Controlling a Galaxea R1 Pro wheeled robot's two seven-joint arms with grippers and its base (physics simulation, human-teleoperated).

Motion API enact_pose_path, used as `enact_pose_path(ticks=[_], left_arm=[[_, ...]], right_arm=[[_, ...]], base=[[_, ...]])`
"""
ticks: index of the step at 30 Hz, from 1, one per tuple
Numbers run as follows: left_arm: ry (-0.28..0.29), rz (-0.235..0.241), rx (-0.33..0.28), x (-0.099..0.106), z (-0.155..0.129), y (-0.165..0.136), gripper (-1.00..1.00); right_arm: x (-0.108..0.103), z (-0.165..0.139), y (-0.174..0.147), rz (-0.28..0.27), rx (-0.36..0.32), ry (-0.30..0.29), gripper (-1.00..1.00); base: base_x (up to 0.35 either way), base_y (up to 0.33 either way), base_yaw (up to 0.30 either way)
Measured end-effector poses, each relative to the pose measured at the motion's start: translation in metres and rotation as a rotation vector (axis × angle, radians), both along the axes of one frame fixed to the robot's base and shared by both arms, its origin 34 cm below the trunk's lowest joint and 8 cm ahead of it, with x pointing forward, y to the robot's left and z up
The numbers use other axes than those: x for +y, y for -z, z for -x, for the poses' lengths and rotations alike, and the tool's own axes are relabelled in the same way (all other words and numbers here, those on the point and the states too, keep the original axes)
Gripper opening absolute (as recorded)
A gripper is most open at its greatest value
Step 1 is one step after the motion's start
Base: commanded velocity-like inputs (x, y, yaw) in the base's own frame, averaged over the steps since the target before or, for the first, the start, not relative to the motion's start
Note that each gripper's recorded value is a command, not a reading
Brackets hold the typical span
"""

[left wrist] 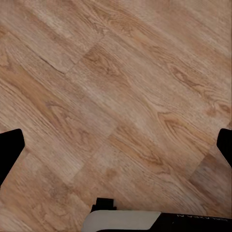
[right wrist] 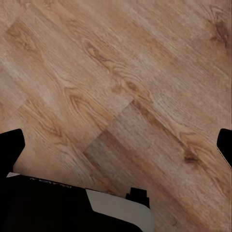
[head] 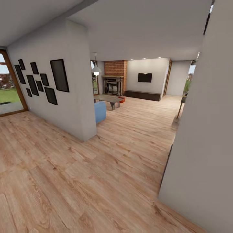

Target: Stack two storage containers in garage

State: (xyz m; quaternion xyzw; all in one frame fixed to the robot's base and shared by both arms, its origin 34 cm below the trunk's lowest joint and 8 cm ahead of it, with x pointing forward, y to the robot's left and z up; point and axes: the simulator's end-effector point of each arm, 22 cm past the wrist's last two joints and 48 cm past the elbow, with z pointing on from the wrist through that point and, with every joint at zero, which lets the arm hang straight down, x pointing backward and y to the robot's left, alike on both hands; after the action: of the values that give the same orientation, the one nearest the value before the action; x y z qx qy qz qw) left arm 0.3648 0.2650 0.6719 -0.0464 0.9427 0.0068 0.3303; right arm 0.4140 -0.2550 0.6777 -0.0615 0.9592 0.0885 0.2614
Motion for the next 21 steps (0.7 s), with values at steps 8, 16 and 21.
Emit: enact_pose_path(ticks=[8, 16, 21], left_arm=[[0.000, -0.001, 0.000, 0.0005, 0.0000, 0.0000, 1.00], [0.000, 0.000, -0.001, 0.0002, -0.0002, -0.0001, 1.00], [0.000, -0.001, 0.000, 0.0004, 0.0000, 0.0000, 1.00]], right_arm=[[0.0000, 0.0003, 0.0001, 0.000, 0.000, 0.000, 1.00], [-0.0001, 0.0003, 0.0001, 0.000, 0.000, 0.000, 1.00], [0.0000, 0.0005, 0.0002, 0.000, 0.001, 0.000, 1.00]], base=[[0.324, 0.000, 0.000], [0.322, 0.080, 0.000], [0.319, 0.147, 0.000]])
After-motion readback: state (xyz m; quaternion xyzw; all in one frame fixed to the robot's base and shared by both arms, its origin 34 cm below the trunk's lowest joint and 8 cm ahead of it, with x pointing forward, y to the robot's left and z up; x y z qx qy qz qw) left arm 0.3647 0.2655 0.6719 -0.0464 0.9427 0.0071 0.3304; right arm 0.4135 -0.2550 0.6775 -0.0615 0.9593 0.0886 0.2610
